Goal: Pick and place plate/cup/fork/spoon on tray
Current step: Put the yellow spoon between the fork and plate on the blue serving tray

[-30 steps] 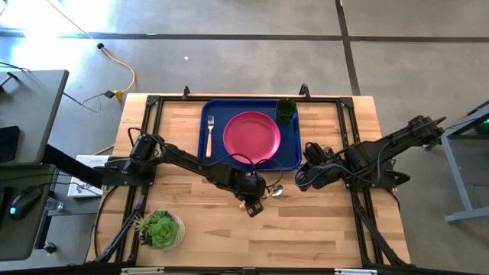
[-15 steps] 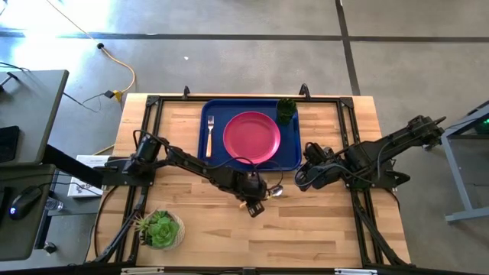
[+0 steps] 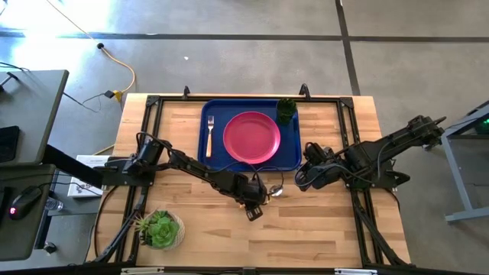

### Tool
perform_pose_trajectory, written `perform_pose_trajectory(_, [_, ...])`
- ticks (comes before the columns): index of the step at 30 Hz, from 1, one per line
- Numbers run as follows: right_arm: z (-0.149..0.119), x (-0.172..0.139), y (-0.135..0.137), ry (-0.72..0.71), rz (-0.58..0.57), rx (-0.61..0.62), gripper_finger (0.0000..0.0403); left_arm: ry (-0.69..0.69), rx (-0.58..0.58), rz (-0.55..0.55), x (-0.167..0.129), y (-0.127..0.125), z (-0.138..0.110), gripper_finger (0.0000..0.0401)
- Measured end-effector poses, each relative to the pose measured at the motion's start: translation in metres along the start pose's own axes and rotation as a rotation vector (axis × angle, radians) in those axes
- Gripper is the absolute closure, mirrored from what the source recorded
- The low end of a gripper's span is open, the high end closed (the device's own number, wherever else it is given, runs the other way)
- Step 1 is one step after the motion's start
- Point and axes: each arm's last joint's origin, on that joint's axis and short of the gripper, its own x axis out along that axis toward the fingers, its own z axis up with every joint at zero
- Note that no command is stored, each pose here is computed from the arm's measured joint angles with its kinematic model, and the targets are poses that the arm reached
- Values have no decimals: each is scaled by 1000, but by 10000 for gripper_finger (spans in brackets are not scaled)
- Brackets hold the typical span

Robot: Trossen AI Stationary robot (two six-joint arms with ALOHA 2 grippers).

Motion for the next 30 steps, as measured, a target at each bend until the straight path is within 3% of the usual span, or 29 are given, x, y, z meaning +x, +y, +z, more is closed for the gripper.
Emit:
perform_pose_trajectory(8, [0,0,0,0,0,0,336,-28,7,90,4,3,-2,255])
perform_pose_trajectory(16, [0,0,0,0,0,0,336,-38,99,149,4,6,-3,323])
perform_pose_trajectory(21, [0,0,0,0,0,0,336,-40,134,140,4,6,-2,352])
perform_pose_trajectory(30, [0,0,0,0,0,0,336,-44,85,103,3,3,-2,352])
